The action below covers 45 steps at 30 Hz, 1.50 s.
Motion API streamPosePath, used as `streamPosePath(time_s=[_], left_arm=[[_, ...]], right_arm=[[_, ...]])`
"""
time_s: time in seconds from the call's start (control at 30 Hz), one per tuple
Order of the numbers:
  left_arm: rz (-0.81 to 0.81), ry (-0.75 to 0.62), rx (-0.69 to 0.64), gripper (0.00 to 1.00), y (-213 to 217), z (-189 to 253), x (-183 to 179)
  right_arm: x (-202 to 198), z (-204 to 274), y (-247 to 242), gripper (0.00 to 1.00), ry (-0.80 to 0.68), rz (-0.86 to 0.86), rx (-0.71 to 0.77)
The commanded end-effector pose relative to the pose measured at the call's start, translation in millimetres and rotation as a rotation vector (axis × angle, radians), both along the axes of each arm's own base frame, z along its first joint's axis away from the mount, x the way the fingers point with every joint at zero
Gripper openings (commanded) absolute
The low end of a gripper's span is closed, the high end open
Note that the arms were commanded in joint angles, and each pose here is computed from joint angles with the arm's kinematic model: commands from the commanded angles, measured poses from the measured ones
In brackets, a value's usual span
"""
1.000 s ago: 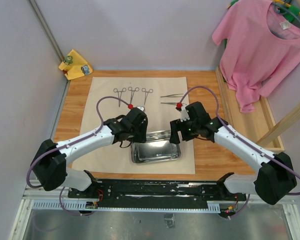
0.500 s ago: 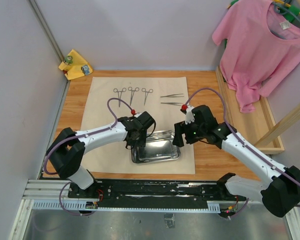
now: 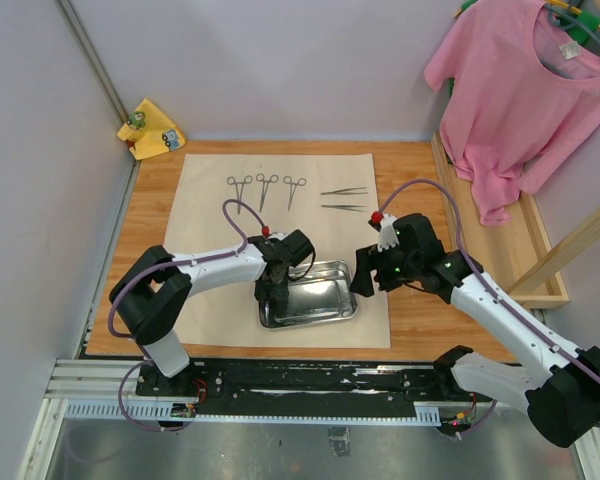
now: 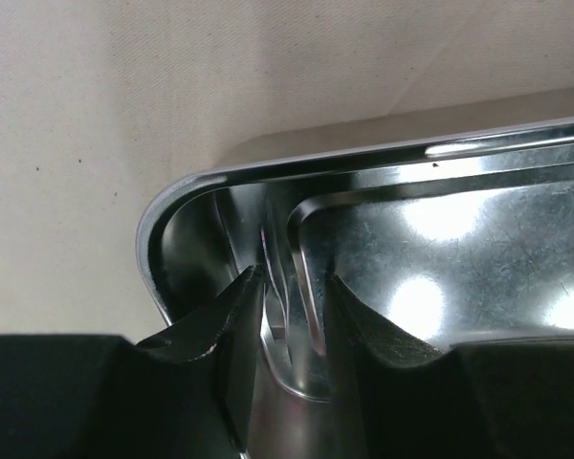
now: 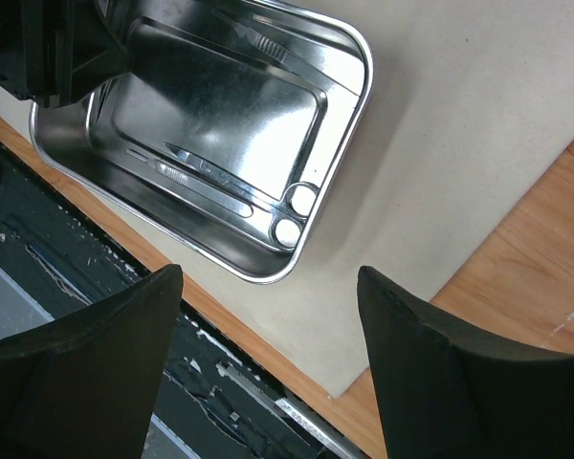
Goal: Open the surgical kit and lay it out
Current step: Pick up the medical item from the container.
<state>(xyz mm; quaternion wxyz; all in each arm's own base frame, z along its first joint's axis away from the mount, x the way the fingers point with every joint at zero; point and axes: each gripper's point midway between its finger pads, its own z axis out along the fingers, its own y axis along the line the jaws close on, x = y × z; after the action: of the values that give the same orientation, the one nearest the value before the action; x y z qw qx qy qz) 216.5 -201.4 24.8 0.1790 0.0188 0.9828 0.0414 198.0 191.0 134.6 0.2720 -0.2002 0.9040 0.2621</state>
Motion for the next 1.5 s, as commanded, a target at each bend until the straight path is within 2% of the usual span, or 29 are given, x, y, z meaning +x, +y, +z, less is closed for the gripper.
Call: streamPosePath(time_s=[0.0,0.17,0.3,0.47,0.6,0.77,0.8,0.87,0.93,1.1,1.3,1.47], left_arm=[[0.018,-0.018,0.044,0.33,5,-3,3],[0.012,-0.037,0.041,0.2,3,2,7],[-0.004,-0.049,0.038,0.01,1,7,11],[-0.044,-0.093,0.009,0.01,-7,25,17],[-0.152,-0.119,-0.048,0.0,-28,49,20],[-0.34,-0.159,-0.173,0.0,-63,87,16],[-0.379,-0.169,-0.209,0.01,-70,96,13],[-0.448,-0.184,-0.274,0.01,-81,111,8],[-0.508,-0.198,-0.322,0.01,-88,123,2],[-0.608,-0.235,-0.333,0.0,-100,139,0],[-0.697,-0.266,-0.306,0.0,-122,137,12],[-0.75,-0.272,-0.36,0.0,-140,145,12]], right_arm=[[-7,-3,-6,0.75,0.012,0.013,-0.006],[-8,-5,-7,0.74,0.017,0.01,-0.005],[-8,-5,-6,0.74,0.022,0.008,-0.004],[-7,-3,-5,0.74,0.027,0.004,0.003],[-6,2,0,0.74,0.035,0.017,0.026],[-6,16,14,0.73,0.104,0.047,0.175],[-6,19,17,0.69,0.123,0.053,0.216],[-5,25,18,0.53,0.167,0.06,0.299],[0,34,12,0.5,0.193,0.042,0.371],[10,44,-3,0.55,0.171,-0.042,0.408],[11,60,-2,0.55,0.162,-0.047,0.437],[9,70,-8,0.54,0.115,-0.052,0.406]])
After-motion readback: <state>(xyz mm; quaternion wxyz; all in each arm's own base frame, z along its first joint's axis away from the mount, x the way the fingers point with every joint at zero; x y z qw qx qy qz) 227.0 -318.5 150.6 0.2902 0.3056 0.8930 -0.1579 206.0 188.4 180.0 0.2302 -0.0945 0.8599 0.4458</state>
